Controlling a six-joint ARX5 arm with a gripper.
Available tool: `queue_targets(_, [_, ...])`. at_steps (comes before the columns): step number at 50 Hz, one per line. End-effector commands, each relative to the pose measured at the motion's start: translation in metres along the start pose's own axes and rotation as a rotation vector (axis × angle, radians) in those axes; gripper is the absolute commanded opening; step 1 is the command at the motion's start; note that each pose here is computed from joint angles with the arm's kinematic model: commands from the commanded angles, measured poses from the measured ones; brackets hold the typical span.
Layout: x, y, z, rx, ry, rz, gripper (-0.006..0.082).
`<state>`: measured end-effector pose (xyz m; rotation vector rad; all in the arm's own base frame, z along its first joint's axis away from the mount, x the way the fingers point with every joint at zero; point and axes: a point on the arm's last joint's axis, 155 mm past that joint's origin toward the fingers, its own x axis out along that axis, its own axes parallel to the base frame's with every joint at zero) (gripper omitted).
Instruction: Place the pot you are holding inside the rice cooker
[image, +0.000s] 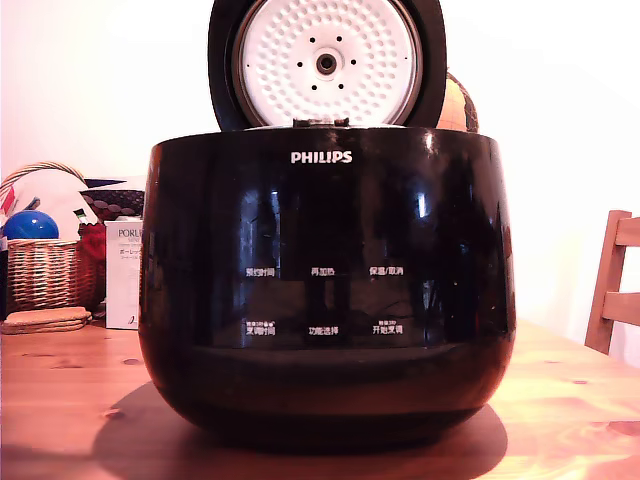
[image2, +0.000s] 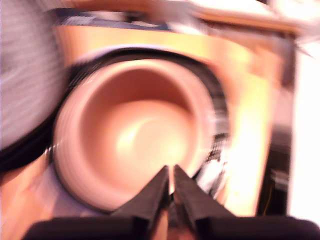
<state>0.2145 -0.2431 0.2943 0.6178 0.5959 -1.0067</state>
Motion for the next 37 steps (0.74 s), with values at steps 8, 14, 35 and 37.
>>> queue_targets(8, [-0.036,0.073,-0.022,-0.190,0.003,0.284,-0.0019])
queue_targets(14, [-0.060,0.115,-0.037,-0.282,-0.004,0.451,-0.0019])
queue_targets(35, [-0.096,0.172,-0.063,-0.402,-0.021,0.652,-0.0019])
queue_targets(37, [-0.096,0.173,-0.063,-0.403,-0.021,0.653,-0.0019])
